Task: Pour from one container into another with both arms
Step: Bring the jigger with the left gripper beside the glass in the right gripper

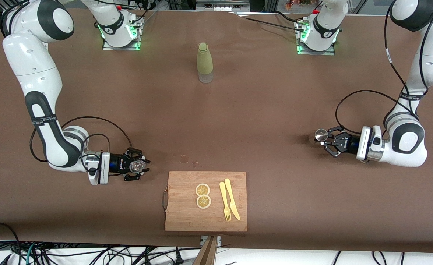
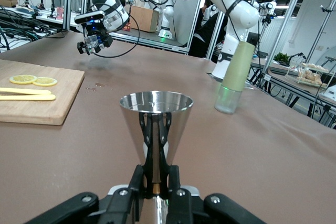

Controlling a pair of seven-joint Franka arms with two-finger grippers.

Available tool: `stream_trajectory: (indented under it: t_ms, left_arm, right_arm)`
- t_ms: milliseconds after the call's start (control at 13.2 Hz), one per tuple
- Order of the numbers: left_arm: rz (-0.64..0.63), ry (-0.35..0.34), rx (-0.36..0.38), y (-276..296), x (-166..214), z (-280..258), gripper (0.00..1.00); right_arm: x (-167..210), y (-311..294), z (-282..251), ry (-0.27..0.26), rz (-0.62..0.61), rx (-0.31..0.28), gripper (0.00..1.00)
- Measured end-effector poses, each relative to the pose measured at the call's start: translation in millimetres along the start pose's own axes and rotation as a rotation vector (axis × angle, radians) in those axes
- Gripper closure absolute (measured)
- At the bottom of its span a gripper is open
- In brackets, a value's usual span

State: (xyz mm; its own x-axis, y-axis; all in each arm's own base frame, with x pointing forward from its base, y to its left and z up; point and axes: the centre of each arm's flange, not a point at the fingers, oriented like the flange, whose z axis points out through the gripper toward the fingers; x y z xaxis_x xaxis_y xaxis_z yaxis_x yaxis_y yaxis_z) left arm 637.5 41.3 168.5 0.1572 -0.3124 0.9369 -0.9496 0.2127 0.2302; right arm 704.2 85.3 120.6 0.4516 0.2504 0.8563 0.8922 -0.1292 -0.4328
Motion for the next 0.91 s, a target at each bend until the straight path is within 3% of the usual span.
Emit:
stream_trajectory:
  t_ms: [302,680,906]
  left_arm:
    - [-0.028,-0.055,0.021,-26.8,27.4,41.7,0.78]
    - [-0.031,-0.055,0.109,-68.3,79.2,147.3,0.78]
    - [-0.051,-0.024,0.200,-83.2,105.1,220.0,0.78]
  right_arm:
    - [16.5,1.3,0.1,-0.053,0.062,0.000,0.65]
    - [37.7,-3.8,12.8,-0.076,0.085,-0.002,0.65]
    - [36.4,-4.3,13.4,-0.081,0.085,0.001,0.65]
